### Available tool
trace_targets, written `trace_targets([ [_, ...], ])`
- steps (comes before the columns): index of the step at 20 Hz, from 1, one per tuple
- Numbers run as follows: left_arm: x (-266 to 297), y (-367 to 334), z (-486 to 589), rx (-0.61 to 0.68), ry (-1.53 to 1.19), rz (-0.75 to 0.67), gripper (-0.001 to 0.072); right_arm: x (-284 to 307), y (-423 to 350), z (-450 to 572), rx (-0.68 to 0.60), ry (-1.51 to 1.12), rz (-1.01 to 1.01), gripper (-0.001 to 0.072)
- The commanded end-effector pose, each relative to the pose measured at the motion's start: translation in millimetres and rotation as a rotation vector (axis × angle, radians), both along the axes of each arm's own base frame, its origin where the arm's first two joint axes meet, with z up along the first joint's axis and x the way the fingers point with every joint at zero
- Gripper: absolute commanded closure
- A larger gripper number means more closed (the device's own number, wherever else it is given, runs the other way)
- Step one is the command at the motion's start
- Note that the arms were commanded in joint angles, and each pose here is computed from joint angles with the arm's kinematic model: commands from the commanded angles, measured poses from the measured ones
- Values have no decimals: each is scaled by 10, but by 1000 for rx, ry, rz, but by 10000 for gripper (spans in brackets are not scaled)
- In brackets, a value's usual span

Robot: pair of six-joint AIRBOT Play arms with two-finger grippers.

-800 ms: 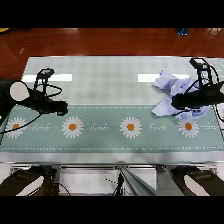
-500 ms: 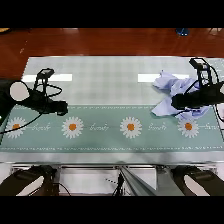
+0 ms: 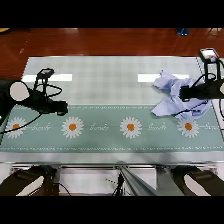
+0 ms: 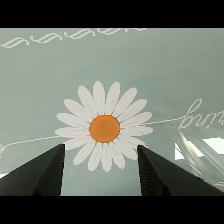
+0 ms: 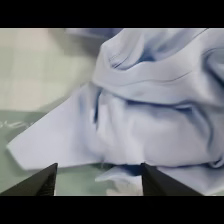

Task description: Fold the shirts.

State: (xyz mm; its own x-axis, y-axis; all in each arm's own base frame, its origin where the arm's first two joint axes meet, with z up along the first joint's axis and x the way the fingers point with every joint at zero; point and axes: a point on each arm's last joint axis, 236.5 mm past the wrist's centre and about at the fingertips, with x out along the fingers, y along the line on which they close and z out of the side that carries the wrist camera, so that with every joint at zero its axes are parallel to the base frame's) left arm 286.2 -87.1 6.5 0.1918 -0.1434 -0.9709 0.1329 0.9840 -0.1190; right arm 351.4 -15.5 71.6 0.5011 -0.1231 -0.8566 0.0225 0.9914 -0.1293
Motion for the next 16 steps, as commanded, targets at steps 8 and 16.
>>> trace_targets([
  [8, -1, -2, 1, 0, 0, -1, 162, 379, -1288, -466, 44, -70, -330, 89],
  [16, -1, -2, 1, 0, 0, -1, 161, 330, -1153, -1663, 174, 198, -338, 91],
])
